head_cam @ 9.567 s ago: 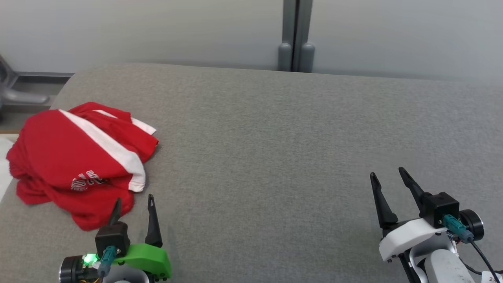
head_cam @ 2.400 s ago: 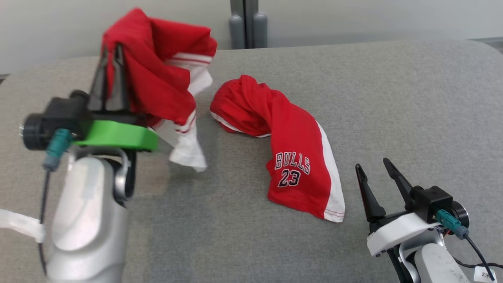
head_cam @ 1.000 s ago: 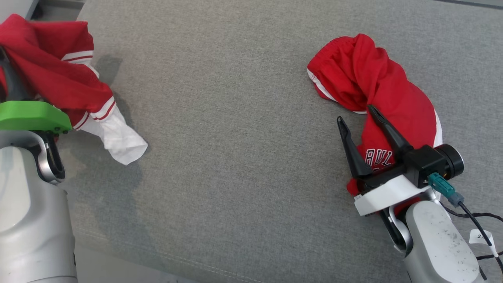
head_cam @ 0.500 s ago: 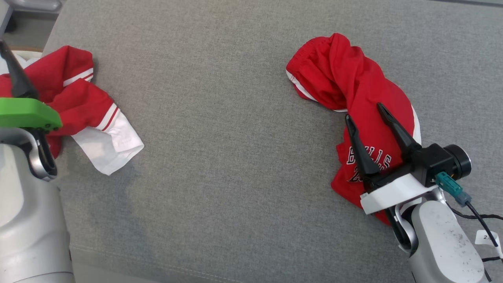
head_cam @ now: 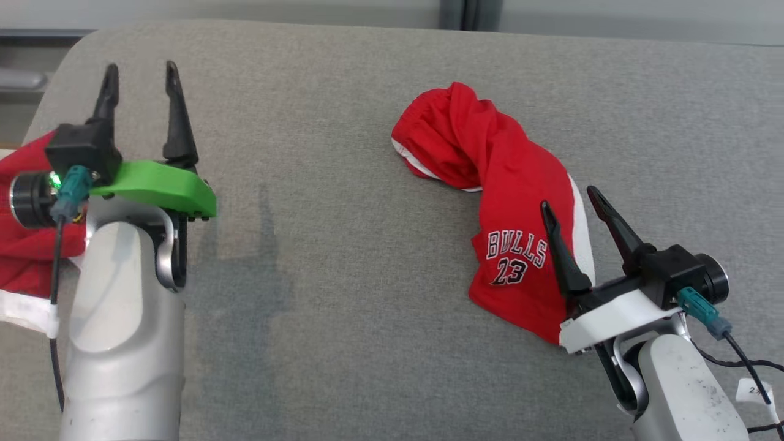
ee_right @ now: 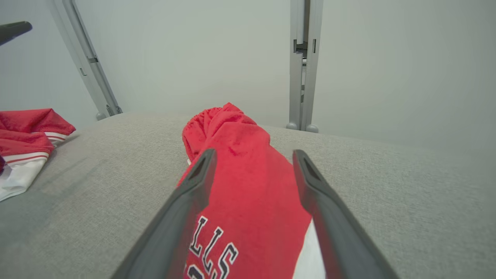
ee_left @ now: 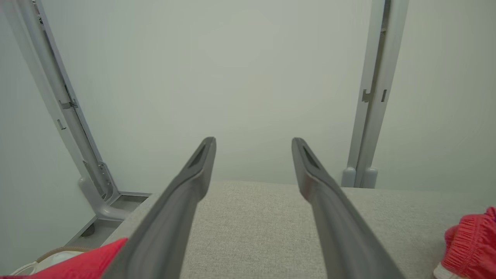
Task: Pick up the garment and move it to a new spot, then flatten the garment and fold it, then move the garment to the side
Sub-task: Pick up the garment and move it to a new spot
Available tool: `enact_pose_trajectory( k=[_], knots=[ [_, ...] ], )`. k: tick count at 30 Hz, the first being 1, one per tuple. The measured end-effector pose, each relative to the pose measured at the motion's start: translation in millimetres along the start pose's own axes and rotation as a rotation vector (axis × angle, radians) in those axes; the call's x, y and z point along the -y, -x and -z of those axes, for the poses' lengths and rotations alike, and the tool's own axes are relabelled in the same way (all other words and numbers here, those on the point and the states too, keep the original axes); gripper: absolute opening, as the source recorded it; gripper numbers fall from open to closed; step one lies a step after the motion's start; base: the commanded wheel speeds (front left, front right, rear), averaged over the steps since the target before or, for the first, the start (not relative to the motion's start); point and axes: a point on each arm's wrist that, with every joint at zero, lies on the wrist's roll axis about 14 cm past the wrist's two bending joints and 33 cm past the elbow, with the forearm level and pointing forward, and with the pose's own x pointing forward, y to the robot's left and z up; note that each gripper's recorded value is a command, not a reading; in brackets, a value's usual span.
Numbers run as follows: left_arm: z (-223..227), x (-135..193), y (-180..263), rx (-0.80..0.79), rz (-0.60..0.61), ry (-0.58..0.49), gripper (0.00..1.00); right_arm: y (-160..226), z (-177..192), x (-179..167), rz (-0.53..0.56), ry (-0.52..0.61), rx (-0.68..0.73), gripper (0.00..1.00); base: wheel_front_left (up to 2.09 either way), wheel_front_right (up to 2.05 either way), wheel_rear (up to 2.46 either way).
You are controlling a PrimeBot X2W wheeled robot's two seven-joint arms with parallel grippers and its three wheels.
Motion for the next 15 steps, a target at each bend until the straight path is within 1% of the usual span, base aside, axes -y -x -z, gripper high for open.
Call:
enact_pose_trajectory(
  k=[4, 8, 15],
  knots=[
    [19, 40, 6, -0.040, 0.086, 0.066, 1.00, 19, -7, 20, 0.068, 0.022, -0.002, 1.00, 0.00, 0.00, 0.00],
    [34, 77, 13, -0.075, 0.170, 0.103, 1.00, 40, -15, 43, 0.147, 0.045, 0.005, 1.00, 0.00, 0.00, 0.00],
    [71, 117, 43, -0.178, 0.239, 0.165, 1.00, 84, -22, 79, 0.287, 0.065, -0.006, 1.00, 0.00, 0.00, 0.00]
  ],
)
